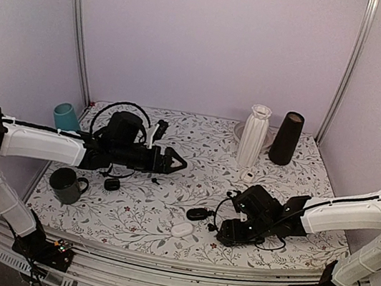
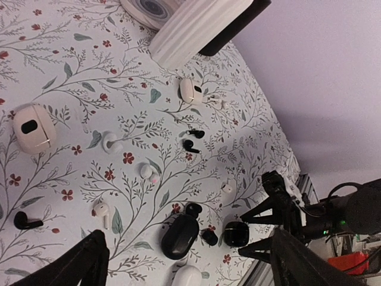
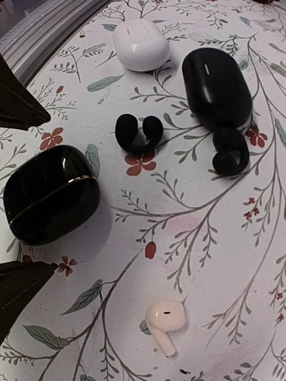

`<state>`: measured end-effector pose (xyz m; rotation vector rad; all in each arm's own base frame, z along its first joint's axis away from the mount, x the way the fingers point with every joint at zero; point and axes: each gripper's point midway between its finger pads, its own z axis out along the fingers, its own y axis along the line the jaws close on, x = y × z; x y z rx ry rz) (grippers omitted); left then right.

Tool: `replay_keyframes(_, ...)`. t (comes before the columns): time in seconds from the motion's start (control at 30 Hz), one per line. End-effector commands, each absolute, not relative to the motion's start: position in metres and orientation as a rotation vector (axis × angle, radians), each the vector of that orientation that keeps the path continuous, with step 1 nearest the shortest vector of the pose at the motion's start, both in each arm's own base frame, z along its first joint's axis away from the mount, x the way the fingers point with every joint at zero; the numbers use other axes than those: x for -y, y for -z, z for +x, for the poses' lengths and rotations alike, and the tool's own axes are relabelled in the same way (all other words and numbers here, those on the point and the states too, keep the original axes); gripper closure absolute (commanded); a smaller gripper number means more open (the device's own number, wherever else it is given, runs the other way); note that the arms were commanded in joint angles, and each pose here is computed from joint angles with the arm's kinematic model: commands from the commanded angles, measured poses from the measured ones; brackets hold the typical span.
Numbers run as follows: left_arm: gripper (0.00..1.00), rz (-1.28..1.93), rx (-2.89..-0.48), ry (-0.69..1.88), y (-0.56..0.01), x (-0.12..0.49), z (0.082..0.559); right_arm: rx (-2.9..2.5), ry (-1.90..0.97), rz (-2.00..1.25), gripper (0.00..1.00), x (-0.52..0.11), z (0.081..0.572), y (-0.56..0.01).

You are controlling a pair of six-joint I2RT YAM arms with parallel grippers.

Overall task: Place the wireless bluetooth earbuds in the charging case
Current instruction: Pick up the charging case from the center of the board.

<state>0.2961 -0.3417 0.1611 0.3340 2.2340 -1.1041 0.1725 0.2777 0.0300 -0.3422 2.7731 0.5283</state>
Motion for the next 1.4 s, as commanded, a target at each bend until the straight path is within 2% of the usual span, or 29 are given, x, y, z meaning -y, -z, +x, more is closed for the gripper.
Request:
replay_keyframes(0.0, 0.05, 0.322, -2.205, 1.132, -0.176, 0.342, 0.291, -2.785, -0.427, -0.338, 0.24, -0.274, 0.171, -0.022)
replay_keyframes(0.8, 0.06, 0.249, -2.174, 1.227, -0.196, 0.351, 0.297, -2.756, -0.094, -0.632, 0.37, -0.276, 0.152, -0.001)
replay_keyframes(0.93, 0.06, 0.246, -2.187, 1.254, -0.194, 0.353, 0.294, -2.754, -0.106, -0.625, 0.45, -0.276, 0.152, 0.001)
replay_keyframes(1.13, 0.07, 0.234, -2.201, 1.287, -0.191, 0.354, 0.292, -2.717, -0.094, -0.603, 0.65, -0.280, 0.160, -0.007)
replay_keyframes(1.37, 0.12, 0.254, -2.211, 1.384, -0.187, 0.364, 0.289, -2.608, -0.087, -0.587, 0.71, -0.293, 0.183, -0.031)
